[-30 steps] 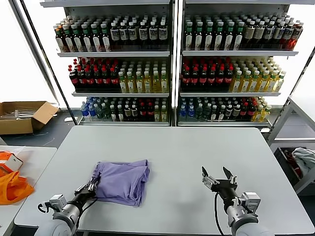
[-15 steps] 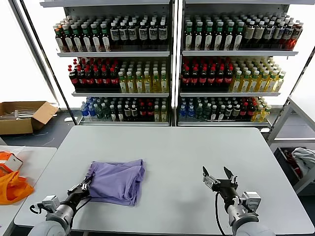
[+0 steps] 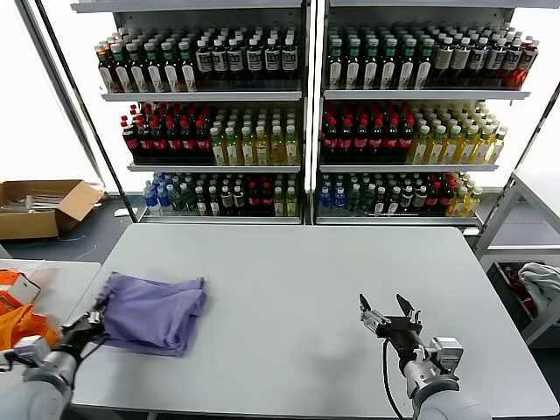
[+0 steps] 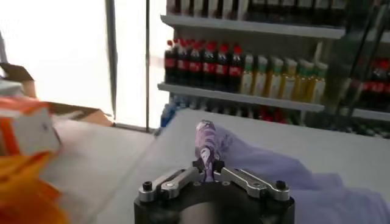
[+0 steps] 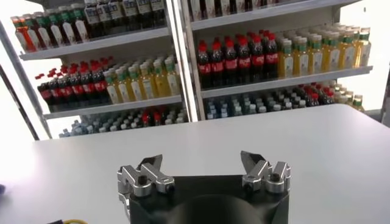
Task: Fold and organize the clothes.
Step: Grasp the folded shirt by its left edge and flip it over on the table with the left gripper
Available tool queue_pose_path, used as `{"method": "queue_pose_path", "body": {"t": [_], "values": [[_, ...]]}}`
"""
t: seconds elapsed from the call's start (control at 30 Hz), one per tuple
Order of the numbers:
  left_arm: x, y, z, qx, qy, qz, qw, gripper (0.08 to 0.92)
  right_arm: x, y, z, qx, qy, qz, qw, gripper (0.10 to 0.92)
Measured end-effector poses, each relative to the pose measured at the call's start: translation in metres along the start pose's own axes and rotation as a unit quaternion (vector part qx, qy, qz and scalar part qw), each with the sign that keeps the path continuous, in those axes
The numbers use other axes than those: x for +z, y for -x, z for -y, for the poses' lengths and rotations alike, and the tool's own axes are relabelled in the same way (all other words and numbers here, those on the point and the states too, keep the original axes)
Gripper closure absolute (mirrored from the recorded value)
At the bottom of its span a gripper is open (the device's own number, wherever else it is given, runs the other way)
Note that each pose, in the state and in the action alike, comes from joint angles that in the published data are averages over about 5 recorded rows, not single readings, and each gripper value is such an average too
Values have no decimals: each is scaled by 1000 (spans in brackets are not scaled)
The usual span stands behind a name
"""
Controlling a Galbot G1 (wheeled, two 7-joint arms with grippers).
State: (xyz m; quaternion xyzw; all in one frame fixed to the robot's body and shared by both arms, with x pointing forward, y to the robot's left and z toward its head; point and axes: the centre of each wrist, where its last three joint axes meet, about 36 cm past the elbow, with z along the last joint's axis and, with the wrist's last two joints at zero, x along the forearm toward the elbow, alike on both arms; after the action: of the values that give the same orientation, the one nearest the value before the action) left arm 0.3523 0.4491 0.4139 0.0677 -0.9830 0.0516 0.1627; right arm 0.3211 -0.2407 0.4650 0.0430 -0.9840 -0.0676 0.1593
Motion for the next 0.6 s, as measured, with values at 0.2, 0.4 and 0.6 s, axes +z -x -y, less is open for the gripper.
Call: {"method": "queue_pose_path", "body": {"t": [0.2, 0.4, 0.6], "values": [[-54, -4, -47, -55, 50, 53, 996, 885, 2, 3, 1, -1, 1, -3, 1000, 200], [-82, -21, -48, -59, 114, 86, 988, 885, 4, 5, -1, -2, 4, -6, 1000, 200], [-61, -32, 7, 0, 166, 71, 984, 885, 7, 3, 1, 3, 5, -7, 1000, 200]]}}
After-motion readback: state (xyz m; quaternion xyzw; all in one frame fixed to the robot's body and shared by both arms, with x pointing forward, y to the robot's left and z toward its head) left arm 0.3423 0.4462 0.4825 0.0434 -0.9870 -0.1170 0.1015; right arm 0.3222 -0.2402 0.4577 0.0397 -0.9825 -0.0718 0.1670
